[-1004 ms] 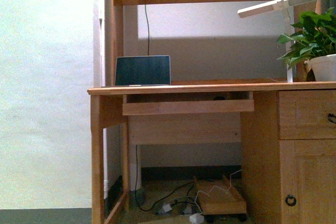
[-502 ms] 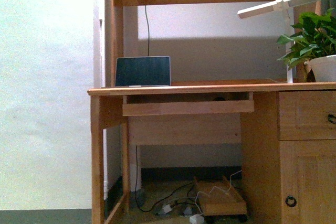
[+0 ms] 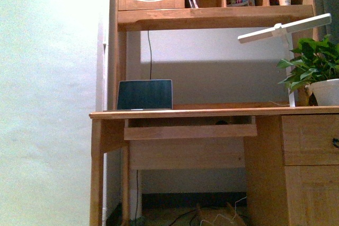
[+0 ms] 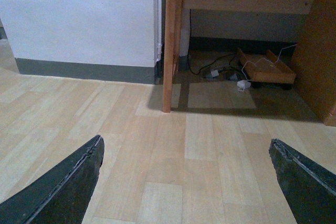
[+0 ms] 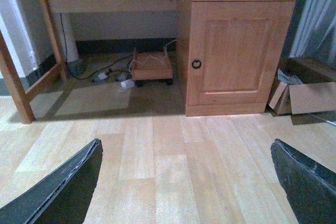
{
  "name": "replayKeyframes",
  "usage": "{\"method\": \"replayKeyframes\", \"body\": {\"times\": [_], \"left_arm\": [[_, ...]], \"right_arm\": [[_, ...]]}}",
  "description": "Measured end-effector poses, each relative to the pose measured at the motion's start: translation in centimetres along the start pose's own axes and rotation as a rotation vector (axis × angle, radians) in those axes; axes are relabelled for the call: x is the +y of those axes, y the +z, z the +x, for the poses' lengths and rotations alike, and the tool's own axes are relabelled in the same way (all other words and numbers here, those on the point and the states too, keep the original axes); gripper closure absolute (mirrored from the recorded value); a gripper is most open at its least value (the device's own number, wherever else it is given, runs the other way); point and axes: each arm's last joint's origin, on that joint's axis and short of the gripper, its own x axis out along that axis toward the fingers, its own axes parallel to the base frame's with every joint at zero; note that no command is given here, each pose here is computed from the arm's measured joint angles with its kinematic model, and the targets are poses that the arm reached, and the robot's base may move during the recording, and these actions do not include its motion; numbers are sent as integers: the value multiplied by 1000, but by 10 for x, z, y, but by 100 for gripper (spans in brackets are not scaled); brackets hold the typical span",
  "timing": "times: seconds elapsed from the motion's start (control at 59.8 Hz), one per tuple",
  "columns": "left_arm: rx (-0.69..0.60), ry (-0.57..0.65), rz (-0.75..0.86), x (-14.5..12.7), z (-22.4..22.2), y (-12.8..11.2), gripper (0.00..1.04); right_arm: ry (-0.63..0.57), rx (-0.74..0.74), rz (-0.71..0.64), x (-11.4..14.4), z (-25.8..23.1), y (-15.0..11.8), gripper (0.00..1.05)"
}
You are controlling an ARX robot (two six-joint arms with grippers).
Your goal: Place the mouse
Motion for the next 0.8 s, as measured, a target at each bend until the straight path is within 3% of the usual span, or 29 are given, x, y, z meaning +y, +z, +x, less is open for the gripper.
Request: {"method": "replayKeyframes", "body": {"times": [0.803], "left_arm": [[0,0,0,0,0,0,8]], "right_arm": [[1,0,0,0,0,0,8]]}}
